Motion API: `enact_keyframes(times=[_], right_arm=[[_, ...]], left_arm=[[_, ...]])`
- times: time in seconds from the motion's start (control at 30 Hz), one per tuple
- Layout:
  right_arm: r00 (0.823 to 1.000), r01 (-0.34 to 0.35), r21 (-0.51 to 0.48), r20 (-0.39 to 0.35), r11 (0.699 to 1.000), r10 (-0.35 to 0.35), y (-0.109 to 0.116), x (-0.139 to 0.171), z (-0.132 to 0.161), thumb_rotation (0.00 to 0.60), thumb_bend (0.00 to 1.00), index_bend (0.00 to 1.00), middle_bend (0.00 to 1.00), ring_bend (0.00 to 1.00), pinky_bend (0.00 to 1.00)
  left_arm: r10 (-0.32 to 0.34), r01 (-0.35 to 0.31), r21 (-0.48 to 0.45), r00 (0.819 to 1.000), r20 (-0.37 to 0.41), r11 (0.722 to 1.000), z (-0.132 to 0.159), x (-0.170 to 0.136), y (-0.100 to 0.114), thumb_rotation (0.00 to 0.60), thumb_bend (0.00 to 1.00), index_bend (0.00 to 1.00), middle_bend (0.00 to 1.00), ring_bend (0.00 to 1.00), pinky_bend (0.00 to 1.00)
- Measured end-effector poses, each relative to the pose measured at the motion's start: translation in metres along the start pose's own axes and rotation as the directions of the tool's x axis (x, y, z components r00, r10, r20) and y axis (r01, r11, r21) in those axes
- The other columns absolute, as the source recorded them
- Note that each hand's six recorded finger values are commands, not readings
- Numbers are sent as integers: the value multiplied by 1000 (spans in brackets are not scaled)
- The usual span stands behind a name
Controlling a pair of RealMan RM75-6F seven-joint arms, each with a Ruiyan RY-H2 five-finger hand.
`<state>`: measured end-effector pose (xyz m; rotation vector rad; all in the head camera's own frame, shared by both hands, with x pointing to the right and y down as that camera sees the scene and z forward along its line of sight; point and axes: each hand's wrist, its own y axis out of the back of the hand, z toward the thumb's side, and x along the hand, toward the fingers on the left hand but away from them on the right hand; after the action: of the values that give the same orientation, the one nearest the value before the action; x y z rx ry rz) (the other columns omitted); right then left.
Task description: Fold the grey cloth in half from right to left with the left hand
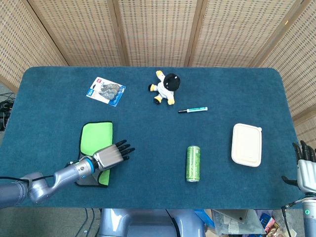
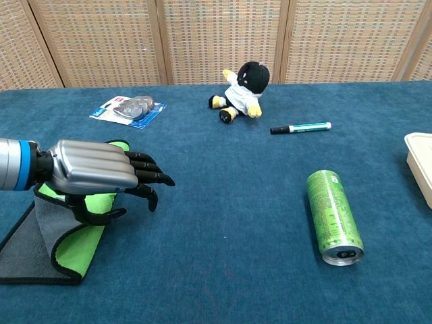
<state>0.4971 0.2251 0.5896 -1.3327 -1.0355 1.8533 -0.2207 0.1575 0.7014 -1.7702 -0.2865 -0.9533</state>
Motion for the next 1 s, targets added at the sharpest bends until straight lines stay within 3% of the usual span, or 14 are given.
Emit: enact_keyframes(times=[0.47,0.7,1.0], right_arm=[[1000,1,-2,3,1000,-1,1,-1,-2,600,0,0,0,0,0],[1000,1,-2,2,1000,-1,1,-1,-1,600,0,0,0,0,0],[1000,-2,-2,2,1000,2,0,-1,-1,600,0,0,0,0,0]], left_arm=[[-26,27,18,999,-36,999,-9,-2,-1,600,387,330,0,0,0],[-22,22,16,999,-25,1000,-6,0,-3,600,387,463,0,0,0],[-8,9,29,999,-35,1000,-9,0,-5,600,387,484,0,0,0]])
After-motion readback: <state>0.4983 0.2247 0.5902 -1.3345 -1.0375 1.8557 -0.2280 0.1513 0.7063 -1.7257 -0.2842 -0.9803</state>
